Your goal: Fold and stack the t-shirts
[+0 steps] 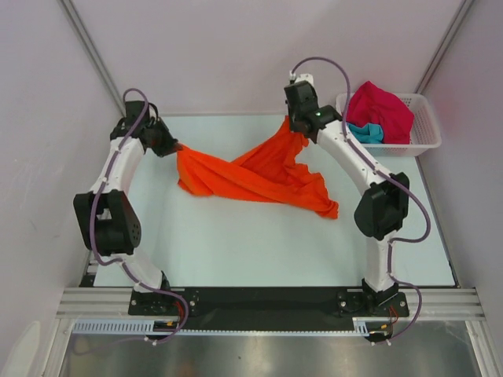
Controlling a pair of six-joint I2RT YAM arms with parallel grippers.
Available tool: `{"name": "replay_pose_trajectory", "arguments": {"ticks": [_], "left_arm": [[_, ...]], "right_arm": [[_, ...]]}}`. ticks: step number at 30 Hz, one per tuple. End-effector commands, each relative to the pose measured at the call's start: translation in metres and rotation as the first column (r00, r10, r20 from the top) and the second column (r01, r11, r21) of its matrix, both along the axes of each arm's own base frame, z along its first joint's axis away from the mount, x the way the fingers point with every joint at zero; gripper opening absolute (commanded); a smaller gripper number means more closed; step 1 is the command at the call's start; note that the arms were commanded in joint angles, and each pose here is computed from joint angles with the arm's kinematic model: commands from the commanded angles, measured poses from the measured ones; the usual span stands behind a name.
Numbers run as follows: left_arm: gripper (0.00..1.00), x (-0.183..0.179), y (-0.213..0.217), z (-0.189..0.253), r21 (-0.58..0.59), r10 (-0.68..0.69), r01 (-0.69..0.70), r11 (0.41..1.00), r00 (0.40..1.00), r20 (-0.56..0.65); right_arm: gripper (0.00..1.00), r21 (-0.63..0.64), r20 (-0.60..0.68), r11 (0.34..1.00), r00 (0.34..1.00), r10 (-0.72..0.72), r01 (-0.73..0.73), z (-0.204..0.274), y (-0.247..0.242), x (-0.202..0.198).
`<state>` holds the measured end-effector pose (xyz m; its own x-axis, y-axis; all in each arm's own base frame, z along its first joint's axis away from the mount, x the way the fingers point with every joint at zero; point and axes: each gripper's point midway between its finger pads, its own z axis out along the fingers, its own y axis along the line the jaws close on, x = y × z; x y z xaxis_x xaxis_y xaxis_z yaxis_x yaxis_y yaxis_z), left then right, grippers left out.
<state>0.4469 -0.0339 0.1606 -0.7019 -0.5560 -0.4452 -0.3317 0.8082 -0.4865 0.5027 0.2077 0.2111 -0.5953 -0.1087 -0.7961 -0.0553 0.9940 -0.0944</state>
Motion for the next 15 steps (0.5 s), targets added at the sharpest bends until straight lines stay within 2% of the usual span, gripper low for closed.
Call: {"name": "replay_pose_trajectory", "arguments": {"ticks": [1, 11, 14, 15], "left_arm": [[0.0, -0.002, 0.017, 0.078, 0.047, 0.005, -0.012, 0.999, 0.989, 0.148], [0.0, -0.045, 0.037, 0.188, 0.017, 0.041, -0.051, 0.999, 0.933, 0.358], [0.0, -0.061, 0.028, 0.195, -0.002, 0.02, -0.021, 1.0, 0.926, 0.378], [0.0, -0.066, 0.023, 0.182, -0.022, 0.003, 0.005, 1.0, 0.936, 0.352]], "right_arm": [[0.0, -0.001, 0.19, 0.999, 0.981, -0.05, 0.051, 0.105, -0.025, -0.011], [0.0, 0.072, 0.369, 0.991, 0.92, -0.133, 0.115, 0.217, -0.069, -0.065], [0.0, 0.081, 0.371, 0.99, 0.918, -0.141, 0.119, 0.225, -0.076, -0.077], [0.0, 0.079, 0.366, 0.99, 0.92, -0.141, 0.121, 0.224, -0.077, -0.08]]}}
